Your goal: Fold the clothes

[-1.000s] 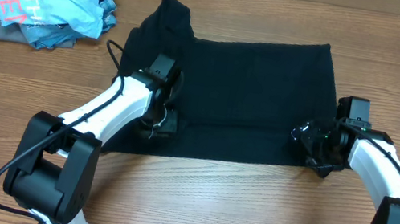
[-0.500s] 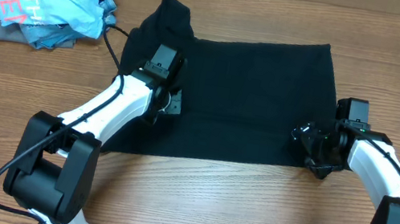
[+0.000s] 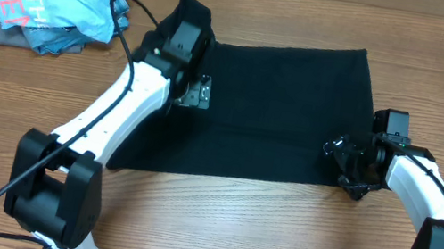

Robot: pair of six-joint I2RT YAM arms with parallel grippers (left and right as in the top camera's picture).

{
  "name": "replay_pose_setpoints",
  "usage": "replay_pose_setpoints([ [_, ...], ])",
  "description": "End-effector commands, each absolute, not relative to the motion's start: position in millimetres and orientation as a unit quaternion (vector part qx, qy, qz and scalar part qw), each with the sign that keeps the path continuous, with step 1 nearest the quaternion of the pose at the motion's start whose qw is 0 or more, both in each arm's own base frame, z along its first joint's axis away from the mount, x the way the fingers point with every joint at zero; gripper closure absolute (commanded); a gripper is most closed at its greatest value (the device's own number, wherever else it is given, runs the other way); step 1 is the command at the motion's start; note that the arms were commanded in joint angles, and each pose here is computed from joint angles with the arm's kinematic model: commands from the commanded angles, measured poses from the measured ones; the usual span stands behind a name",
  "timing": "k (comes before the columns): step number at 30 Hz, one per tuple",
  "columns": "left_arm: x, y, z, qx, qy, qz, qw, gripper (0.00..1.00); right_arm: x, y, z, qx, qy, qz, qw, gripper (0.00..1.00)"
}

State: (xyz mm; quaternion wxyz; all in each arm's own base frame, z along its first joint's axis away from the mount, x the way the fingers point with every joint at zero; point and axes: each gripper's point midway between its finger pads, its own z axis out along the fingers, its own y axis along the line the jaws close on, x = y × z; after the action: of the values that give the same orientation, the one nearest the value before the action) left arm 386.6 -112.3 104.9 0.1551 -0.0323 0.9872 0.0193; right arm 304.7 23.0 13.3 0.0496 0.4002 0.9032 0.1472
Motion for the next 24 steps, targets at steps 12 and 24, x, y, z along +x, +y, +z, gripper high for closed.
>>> replay_pose_setpoints([
  [12,312,-141,44,-0.107,0.990,-0.087,-0.007,0.04,302,22,9,0.403,0.903,0.141,0.047,0.08],
  [24,329,-146,18,-0.095,0.988,-0.108,0.049,0.11,302,22,9,0.402,0.903,0.141,0.047,0.08],
])
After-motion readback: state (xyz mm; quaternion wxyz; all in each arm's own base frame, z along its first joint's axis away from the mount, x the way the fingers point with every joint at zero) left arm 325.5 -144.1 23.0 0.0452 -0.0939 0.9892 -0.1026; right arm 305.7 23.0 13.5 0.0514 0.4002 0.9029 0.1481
